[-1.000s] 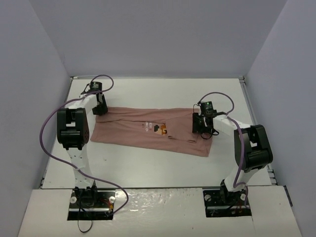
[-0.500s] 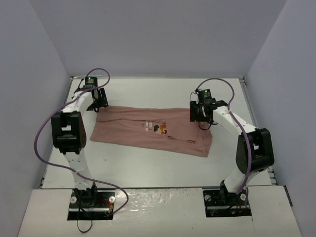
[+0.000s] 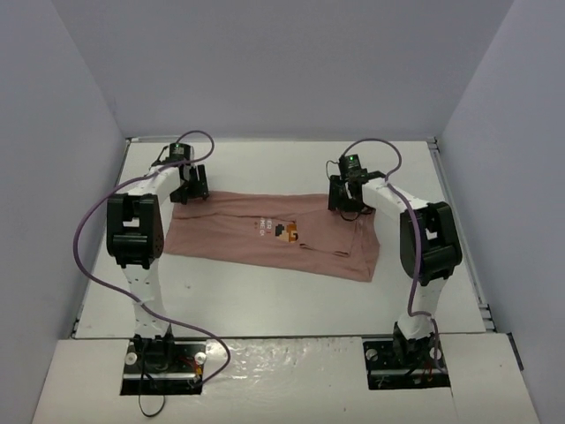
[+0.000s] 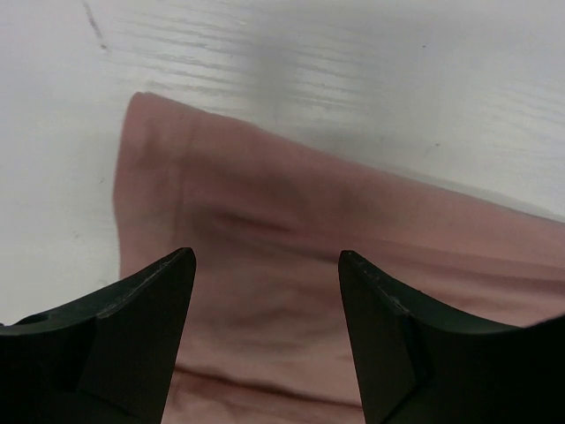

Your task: Fold and stack the t-shirts

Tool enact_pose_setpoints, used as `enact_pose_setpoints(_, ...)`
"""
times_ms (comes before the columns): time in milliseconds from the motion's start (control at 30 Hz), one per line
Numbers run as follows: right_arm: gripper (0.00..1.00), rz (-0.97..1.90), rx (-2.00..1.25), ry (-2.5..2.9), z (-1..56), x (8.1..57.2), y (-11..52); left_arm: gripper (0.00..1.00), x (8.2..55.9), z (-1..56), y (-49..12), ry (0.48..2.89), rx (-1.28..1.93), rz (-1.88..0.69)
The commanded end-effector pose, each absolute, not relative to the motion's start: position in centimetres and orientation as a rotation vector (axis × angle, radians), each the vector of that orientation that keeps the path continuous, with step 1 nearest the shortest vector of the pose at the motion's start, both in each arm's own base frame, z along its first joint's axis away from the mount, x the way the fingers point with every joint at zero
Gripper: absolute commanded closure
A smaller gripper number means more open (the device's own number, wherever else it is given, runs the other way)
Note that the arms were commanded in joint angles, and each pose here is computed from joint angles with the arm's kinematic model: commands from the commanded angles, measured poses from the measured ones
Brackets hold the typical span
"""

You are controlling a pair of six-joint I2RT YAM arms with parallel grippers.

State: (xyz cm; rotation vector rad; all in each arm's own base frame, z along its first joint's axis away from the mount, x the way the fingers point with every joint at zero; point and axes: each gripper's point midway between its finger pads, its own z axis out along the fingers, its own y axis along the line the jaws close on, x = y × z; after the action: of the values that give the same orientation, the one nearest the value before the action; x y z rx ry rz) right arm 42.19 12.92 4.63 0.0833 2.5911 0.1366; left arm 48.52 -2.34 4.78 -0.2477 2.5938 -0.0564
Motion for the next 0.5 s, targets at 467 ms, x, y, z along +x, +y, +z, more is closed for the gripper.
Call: enact_pose_setpoints(467, 0.55, 0.081, 0.186, 2.494, 7.1, 42.3, 7.8, 0.37, 52.8, 7.2, 0.1, 2.464, -0.397, -0.002)
